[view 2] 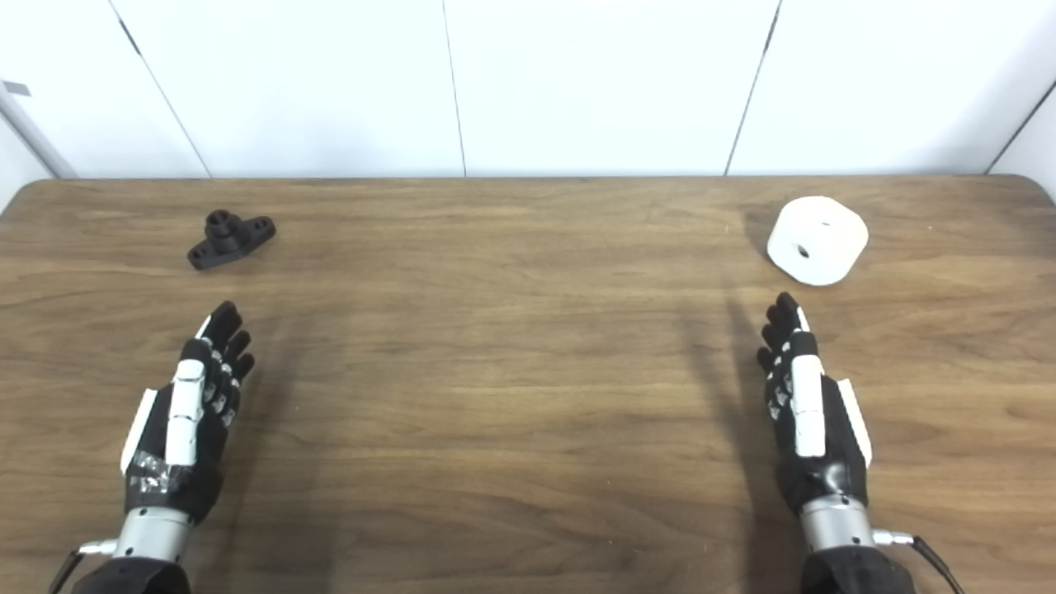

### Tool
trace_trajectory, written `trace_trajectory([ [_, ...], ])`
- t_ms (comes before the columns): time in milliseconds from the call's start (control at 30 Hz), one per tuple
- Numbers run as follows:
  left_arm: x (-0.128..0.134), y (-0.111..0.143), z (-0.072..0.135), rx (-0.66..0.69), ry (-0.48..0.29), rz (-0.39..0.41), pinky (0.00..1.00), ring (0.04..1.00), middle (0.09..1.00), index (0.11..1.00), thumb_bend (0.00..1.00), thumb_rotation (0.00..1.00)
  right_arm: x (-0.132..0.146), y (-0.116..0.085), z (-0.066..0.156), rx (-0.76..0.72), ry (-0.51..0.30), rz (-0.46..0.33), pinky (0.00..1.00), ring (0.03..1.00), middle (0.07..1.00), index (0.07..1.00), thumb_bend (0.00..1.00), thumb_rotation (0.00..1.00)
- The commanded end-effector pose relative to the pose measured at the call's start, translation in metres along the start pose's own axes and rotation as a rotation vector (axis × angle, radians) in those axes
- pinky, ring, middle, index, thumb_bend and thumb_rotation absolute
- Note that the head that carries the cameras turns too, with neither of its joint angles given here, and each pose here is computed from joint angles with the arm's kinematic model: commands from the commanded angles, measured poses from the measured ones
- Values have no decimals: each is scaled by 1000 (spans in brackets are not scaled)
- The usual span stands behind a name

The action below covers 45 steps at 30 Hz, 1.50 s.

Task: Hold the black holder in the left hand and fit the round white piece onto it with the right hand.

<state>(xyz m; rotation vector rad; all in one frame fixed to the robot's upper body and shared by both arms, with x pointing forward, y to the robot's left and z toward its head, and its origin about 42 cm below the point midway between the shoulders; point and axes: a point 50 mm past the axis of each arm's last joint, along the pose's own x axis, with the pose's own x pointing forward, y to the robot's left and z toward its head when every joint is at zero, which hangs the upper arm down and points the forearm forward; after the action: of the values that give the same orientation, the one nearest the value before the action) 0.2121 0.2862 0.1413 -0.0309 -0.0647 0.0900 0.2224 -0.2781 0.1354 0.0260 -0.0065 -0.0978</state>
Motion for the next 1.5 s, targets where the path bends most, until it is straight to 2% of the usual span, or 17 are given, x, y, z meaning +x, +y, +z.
trace_trajectory([
  [0, -5, 0, 3, 27, -32, -10, 1000, 1000, 995, 976, 445, 886, -4, -7, 4, -9, -57, 10, 1000, 995, 989, 979, 567, 1000],
  [467, -15, -16, -14, 58, -17, -13, 1000, 1000, 1000, 986, 491, 892, -9, -22, -7, -8, -41, 33, 1000, 1000, 997, 997, 502, 1000],
  [600, -18, -18, -19, 53, -20, -16, 1000, 1000, 1000, 986, 464, 889, -10, -24, -11, -25, -38, 39, 1000, 1000, 1000, 1000, 515, 1000],
  [767, -21, -19, -23, 49, -25, -24, 1000, 1000, 1000, 992, 409, 872, -10, -25, -15, -28, -43, 43, 1000, 1000, 998, 995, 577, 1000],
  [1033, -25, -18, -23, 44, -19, -7, 1000, 1000, 998, 992, 421, 828, -12, -26, -20, -33, -44, 46, 1000, 992, 982, 981, 613, 1000],
  [1100, -24, -18, -23, 68, -21, 2, 1000, 1000, 997, 993, 423, 784, -12, -26, -21, -39, -43, 46, 1000, 987, 974, 972, 629, 1000],
  [1200, -22, -16, -20, 150, -31, 11, 1000, 989, 983, 985, 440, 598, -13, -26, -21, -38, -37, 42, 1000, 986, 971, 967, 647, 1000],
  [1333, -18, -15, -7, 223, -59, 50, 998, 983, 969, 963, 573, 408, -12, -26, -19, -38, -39, 36, 1000, 997, 979, 972, 645, 1000],
  [1467, -7, -9, 11, 319, -92, 82, 962, 964, 948, 938, 692, 296, -10, -24, -19, -29, -39, 31, 1000, 989, 971, 974, 643, 1000],
])
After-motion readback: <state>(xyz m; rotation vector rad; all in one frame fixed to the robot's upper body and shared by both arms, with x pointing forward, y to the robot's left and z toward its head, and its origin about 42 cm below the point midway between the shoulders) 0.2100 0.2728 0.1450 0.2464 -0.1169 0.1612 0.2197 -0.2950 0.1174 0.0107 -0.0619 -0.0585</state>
